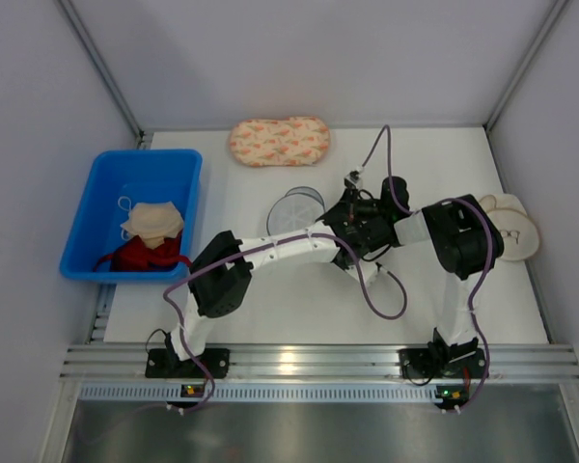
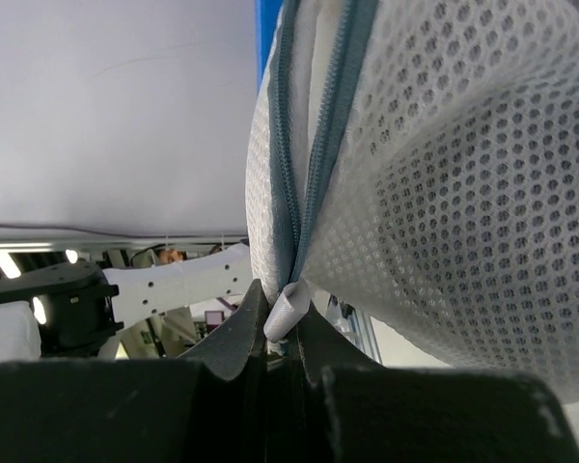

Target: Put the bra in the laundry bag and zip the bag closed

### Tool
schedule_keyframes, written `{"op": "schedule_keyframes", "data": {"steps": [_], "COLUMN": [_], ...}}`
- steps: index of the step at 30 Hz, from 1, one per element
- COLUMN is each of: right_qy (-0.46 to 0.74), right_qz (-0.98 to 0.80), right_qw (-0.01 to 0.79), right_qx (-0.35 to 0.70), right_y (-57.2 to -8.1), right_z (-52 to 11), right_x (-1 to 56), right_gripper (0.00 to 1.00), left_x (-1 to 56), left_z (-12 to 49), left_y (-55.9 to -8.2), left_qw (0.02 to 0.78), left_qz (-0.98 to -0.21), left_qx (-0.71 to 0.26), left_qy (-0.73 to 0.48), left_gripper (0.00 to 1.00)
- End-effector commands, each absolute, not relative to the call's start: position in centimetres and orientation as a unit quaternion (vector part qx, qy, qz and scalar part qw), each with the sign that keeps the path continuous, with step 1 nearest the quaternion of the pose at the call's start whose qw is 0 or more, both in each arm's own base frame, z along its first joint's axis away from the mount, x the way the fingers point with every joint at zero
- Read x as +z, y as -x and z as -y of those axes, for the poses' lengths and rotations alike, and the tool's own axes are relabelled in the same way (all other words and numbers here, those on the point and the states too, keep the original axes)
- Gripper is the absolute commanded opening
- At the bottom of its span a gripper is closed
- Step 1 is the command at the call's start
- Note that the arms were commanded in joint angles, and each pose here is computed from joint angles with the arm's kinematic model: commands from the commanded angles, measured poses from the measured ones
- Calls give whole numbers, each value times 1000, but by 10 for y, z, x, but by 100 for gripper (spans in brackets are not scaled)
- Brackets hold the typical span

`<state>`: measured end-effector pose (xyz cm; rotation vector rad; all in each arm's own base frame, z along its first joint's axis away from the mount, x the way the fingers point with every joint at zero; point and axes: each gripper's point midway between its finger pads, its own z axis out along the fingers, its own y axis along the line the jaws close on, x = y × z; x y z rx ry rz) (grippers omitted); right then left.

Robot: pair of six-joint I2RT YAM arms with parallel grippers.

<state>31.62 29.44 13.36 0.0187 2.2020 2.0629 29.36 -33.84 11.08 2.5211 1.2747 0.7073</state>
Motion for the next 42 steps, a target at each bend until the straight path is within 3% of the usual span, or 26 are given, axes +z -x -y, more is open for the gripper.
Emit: {"op": "schedule_keyframes", "data": {"steps": [1,17,22,26,28,30,31,34,36,39,40,42], "right_qy": [32,25,42,58,63,96,85,98,100,92,89,83], "right_qz": [-707,-726,-755,-775,-794,-800,-810,-816,-819,-820,-819,-817], "right_qw": [95,91,106,107,100,129,109,125,123,97,92,83], "right_qx": [700,681,646,620,596,579,570,555,552,557,559,565], "right_y": [-327,-345,-354,-355,-351,-355,-347,-346,-344,-339,-337,-332], "right_z": [-297,-298,-297,-292,-282,-270,-263,-248,-244,-244,-244,-244], "right_x": [157,144,134,136,133,141,138,142,138,130,129,128], "right_gripper": [0,0,0,32,42,46,46,25,24,39,44,54], "left_x": [132,117,120,120,121,123,126,128,129,132,139,142], "left_z": [328,315,327,333,337,342,348,357,360,366,368,371], "left_y": [-277,-201,-203,-213,-221,-226,-229,-229,-231,-234,-234,-229], "left_qw": [117,66,80,85,90,96,104,113,116,125,134,140], "left_qz": [-442,-430,-443,-454,-456,-460,-462,-464,-462,-465,-466,-463], "left_qx": [221,131,132,143,152,156,154,143,143,142,137,117], "left_qy": [-862,-891,-883,-875,-872,-869,-867,-867,-868,-865,-864,-867], "left_gripper": [0,0,0,0,0,0,0,0,0,13,24,35]}}
